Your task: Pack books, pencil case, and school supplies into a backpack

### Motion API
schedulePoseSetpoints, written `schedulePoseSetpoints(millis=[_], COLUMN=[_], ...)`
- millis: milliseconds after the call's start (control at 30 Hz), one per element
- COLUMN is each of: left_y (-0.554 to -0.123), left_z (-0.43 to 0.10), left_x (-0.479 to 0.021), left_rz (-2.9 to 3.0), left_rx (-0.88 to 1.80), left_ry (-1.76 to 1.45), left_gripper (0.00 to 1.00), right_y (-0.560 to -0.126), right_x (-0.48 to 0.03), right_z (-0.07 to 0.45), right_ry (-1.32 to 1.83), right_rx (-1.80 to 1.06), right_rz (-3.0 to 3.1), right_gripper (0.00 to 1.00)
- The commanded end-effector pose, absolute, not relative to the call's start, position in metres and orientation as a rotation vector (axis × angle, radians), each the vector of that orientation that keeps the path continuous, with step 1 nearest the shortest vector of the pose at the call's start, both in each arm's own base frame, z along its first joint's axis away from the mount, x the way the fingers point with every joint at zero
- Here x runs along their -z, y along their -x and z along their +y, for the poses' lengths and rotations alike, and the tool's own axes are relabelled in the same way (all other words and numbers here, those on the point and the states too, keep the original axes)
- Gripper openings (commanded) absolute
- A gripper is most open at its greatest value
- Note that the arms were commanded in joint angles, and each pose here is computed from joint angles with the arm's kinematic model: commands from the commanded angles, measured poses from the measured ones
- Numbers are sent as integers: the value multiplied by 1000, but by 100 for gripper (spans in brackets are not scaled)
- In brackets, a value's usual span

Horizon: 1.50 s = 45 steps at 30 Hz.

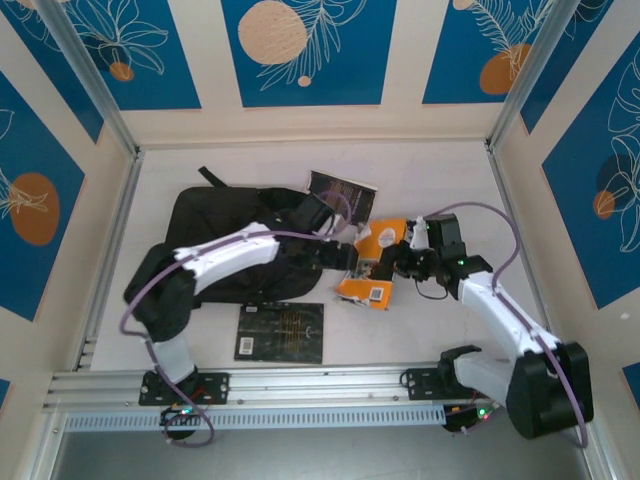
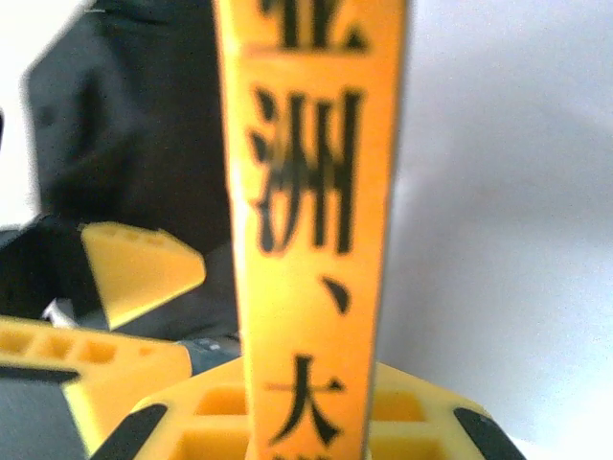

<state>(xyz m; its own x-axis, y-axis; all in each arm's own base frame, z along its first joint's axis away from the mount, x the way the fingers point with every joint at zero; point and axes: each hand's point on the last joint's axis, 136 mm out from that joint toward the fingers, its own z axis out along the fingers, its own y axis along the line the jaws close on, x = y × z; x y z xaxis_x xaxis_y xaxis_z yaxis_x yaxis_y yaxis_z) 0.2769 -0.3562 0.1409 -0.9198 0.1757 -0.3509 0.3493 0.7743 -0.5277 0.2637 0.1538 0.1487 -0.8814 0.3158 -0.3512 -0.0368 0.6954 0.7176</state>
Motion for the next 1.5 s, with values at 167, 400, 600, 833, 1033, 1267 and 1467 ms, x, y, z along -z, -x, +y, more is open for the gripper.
schedulePoseSetpoints(millis=[167,400,600,833,1033,1267,1467], left_y=[-282,-248,-223,-196,-167,-160,-161], left_z=[-306,-304,-299,-300,-309,-313,-315], left_x=[-238,-294,-326,-354,-375,-395,-396], left_rz=[2427,2197,2043,1854,1712,1624,1623], left_rx=[1002,1343,1444,1573,1684,1706,1717], left_ry=[-369,-509,-597,-718,-837,-824,-809], left_gripper=[100,99,98,91,78,55,20], right_y=[-235,-188,-159,-133,-143,-157,-163], right_x=[-300,-374,-393,-401,-397,-386,-376], right_z=[193,208,212,216,216,214,210], right_ry=[330,589,713,814,730,628,591], right_rx=[-1334,-1590,-1729,-1771,-1757,-1718,-1693], right_rz=[1987,1735,1687,1655,1671,1713,1752], right_gripper=[0,0,0,0,0,0,0])
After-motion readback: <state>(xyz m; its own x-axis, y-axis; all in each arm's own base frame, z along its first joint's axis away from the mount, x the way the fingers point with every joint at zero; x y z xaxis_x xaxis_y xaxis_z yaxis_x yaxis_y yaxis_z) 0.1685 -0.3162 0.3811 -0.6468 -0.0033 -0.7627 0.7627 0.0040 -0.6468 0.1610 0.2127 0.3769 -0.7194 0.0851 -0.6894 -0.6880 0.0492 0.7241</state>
